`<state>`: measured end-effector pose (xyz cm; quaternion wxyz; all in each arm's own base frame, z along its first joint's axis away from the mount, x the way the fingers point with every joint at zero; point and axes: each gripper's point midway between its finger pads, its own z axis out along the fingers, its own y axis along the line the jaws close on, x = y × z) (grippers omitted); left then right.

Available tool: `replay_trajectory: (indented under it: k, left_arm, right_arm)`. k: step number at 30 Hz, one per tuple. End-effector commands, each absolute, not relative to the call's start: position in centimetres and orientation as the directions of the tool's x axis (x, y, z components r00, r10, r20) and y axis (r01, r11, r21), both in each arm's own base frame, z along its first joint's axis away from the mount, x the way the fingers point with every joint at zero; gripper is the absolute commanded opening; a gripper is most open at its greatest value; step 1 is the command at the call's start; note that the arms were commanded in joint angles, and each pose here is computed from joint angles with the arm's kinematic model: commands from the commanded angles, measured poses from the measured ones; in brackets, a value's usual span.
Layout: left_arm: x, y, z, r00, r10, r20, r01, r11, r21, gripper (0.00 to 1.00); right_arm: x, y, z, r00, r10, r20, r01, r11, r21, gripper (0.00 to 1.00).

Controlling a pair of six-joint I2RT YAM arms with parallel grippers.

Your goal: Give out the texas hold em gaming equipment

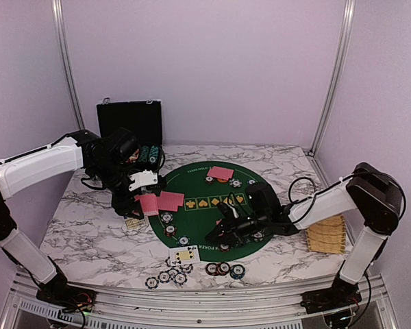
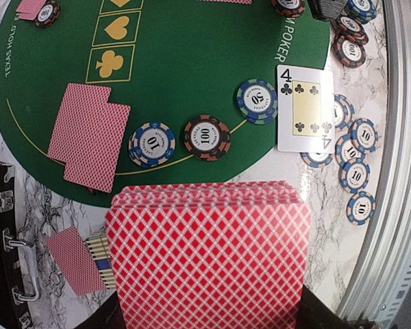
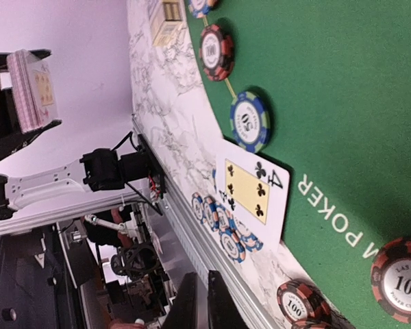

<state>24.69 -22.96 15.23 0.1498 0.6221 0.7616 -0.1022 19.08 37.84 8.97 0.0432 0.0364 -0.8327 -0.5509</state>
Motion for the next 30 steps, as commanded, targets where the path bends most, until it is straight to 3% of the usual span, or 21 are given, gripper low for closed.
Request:
replay_trajectory:
  k: [1,5,8,30]
  left_arm:
    - [24.3,-22.7,16.4,-0.175,0.913,-0.367,0.979,0.202,0.035,0.00]
    - [24.3,-22.8,16.3,-0.177,0.913,-0.369,0.979,0.201,0.029,0.00]
    - [24.3,-22.8,16.4,-0.177,0.913,-0.368,0.979,0.203,0.033,0.00]
    - [24.3,-22.6,16.6,-0.170,0.914,-0.367,0.979,0.200,0.045,0.00]
  right_arm:
    - [18.9,38.3,8.1,-0.987,-0.158,0.009,-0.067,0.465,0.883,0.20]
    - [18.6,38.8,6.4,-0.985,-0.171,0.035,-0.055,0.495,0.867,0.37]
    - [18.2,39.5,5.2,-0.979,-0.196,0.057,-0.051,0.506,0.861,0.41]
    - [15.5,41.5,2.4,-0.956,-0.239,0.171,0.024,0.517,0.856,0.39]
